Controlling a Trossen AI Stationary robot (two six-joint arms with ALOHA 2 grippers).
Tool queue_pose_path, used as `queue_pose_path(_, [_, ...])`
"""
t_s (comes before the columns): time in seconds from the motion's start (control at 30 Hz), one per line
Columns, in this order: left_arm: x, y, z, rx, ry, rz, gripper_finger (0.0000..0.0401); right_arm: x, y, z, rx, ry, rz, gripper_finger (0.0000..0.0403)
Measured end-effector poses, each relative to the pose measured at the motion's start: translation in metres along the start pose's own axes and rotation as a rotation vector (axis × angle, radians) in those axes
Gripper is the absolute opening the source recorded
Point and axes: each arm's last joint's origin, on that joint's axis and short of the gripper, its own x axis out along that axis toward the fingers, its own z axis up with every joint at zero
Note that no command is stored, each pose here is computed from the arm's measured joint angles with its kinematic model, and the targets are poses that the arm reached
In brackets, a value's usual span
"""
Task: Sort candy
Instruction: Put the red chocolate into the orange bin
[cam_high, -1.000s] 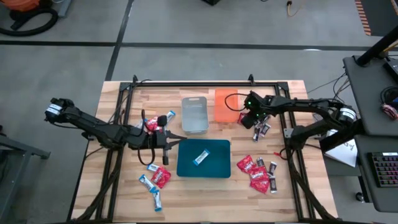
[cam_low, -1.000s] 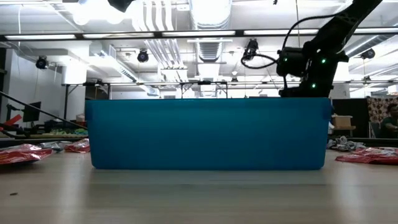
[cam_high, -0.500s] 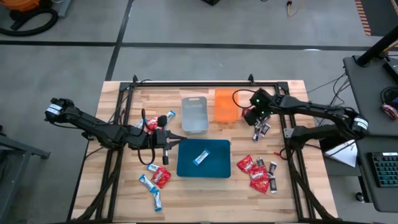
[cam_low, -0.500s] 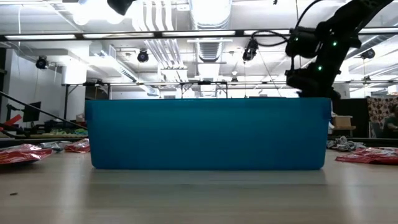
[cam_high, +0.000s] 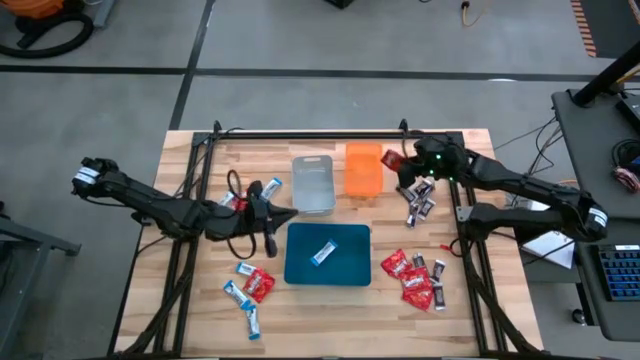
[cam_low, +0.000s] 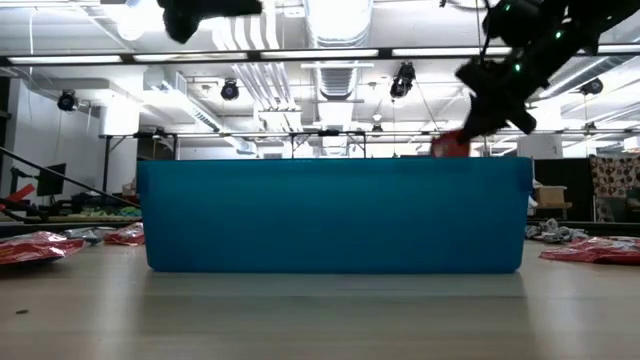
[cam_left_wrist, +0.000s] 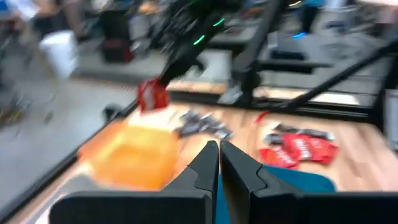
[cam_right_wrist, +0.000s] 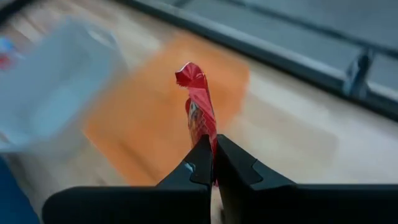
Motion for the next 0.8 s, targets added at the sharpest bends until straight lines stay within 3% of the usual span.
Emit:
queue_pose_path(0.23, [-0.011,0.007,0.009,-0.089,0.332,0.142,0.0000,-0.007,0.020,0.010,-0.030,-0.148,0.137,0.0009])
queue_pose_path(0.5, [-0.019,0.014,0.004,-0.082,0.635,0.368,0.0000,0.018,0.036,0.009,-0.087,-0.139,0.166,0.0009])
queue_pose_path(0.8, [-0.005,-0.003,-0.021,-0.108,0.921,0.277,0.0000,0.065,0.039,-0.007,-0.144,-0.006,0.113,0.0009])
